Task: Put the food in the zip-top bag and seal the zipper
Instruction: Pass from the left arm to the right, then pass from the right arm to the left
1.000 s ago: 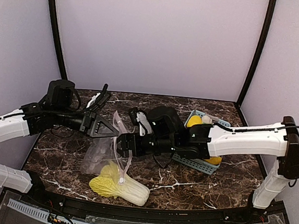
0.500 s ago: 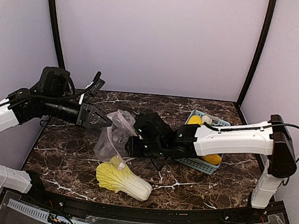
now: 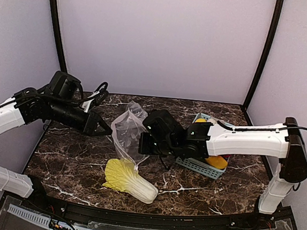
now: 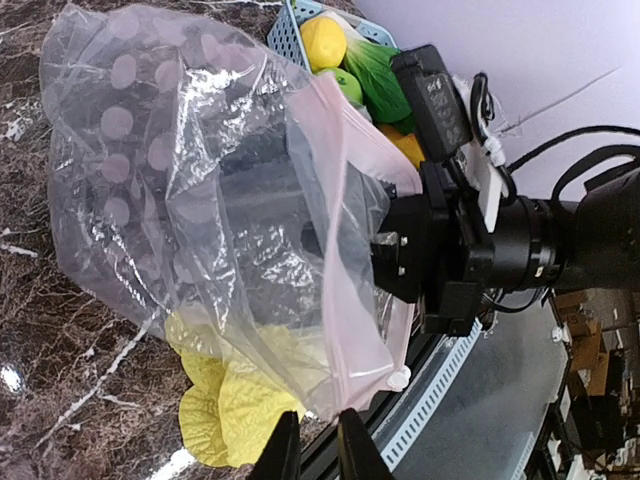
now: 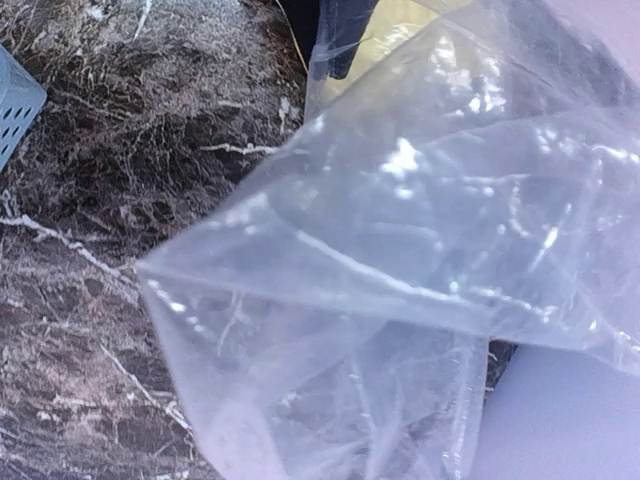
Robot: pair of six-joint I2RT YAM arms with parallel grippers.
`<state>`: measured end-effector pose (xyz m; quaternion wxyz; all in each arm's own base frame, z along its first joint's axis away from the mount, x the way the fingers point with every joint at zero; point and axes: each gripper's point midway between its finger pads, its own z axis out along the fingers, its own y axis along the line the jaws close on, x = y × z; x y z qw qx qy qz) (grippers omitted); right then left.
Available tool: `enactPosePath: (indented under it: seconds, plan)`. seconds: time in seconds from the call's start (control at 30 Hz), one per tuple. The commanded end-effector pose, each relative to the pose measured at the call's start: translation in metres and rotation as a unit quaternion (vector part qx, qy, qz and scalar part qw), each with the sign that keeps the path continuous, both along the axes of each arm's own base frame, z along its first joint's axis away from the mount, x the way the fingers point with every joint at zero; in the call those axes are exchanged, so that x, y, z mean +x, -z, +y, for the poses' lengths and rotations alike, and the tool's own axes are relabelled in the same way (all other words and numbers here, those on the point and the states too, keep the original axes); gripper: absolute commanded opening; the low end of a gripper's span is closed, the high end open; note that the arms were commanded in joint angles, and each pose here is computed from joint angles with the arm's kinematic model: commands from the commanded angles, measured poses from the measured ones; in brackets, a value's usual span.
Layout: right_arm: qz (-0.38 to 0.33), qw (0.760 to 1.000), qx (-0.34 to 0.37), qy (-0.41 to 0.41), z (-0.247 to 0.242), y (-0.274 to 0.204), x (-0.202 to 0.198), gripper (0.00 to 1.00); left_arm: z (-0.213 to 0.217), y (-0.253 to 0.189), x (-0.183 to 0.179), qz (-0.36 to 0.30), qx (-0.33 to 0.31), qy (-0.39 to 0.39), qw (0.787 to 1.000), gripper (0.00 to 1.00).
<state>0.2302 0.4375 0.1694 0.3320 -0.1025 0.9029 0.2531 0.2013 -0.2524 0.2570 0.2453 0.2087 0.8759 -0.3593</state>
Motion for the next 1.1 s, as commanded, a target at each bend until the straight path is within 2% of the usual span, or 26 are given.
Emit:
enactPosePath:
  seconds: [0.0, 0.03, 0.07, 0.13, 0.33, 0.43, 0.6, 0.77, 0.9, 1.03, 1.07]
  plan:
    - [-0.036, 0.999, 0.003, 0.014, 0.011, -0.023, 0.011, 0.00, -0.011, 0.002, 0.001, 0.010, -0.032, -0.010, 0.999, 0.26]
    - [-0.038, 0.999, 0.003, 0.017, 0.013, -0.024, 0.012, 0.00, -0.014, 0.003, 0.002, 0.008, -0.034, -0.010, 0.999, 0.31]
    - [-0.041, 0.999, 0.004, 0.021, 0.015, -0.026, 0.013, 0.00, -0.015, 0.004, 0.002, 0.011, -0.035, -0.013, 0.999, 0.42]
    - [-0.045, 0.998, 0.001, 0.033, 0.015, -0.027, 0.018, 0.00, -0.017, 0.007, 0.000, 0.015, -0.036, -0.015, 0.999, 0.54]
    - [-0.055, 0.997, -0.003, 0.047, 0.017, -0.032, 0.024, 0.00, -0.023, 0.004, -0.006, 0.009, -0.068, -0.016, 0.998, 0.77]
    - [-0.057, 0.997, -0.001, 0.046, 0.020, -0.035, 0.025, 0.00, -0.018, 0.011, -0.002, 0.004, -0.060, -0.034, 0.998, 0.80]
    - [-0.054, 0.998, 0.006, 0.041, 0.025, -0.036, 0.024, 0.00, -0.019, 0.020, 0.010, 0.013, -0.055, -0.066, 0.996, 0.78]
    - [-0.050, 0.998, 0.016, 0.039, 0.026, -0.036, 0.022, 0.00, -0.019, 0.015, 0.024, -0.006, -0.061, -0.095, 0.994, 0.59]
    - [-0.048, 0.998, 0.020, 0.030, 0.027, -0.035, 0.020, 0.00, -0.023, 0.014, 0.031, -0.014, -0.082, -0.106, 0.991, 0.55]
    - [-0.047, 0.998, 0.020, 0.030, 0.020, -0.032, 0.016, 0.00, -0.027, 0.027, 0.034, 0.002, -0.072, -0.109, 0.991, 0.43]
    - [-0.047, 0.998, 0.021, 0.030, 0.018, -0.031, 0.015, 0.00, -0.027, 0.030, 0.034, 0.005, -0.072, -0.109, 0.991, 0.37]
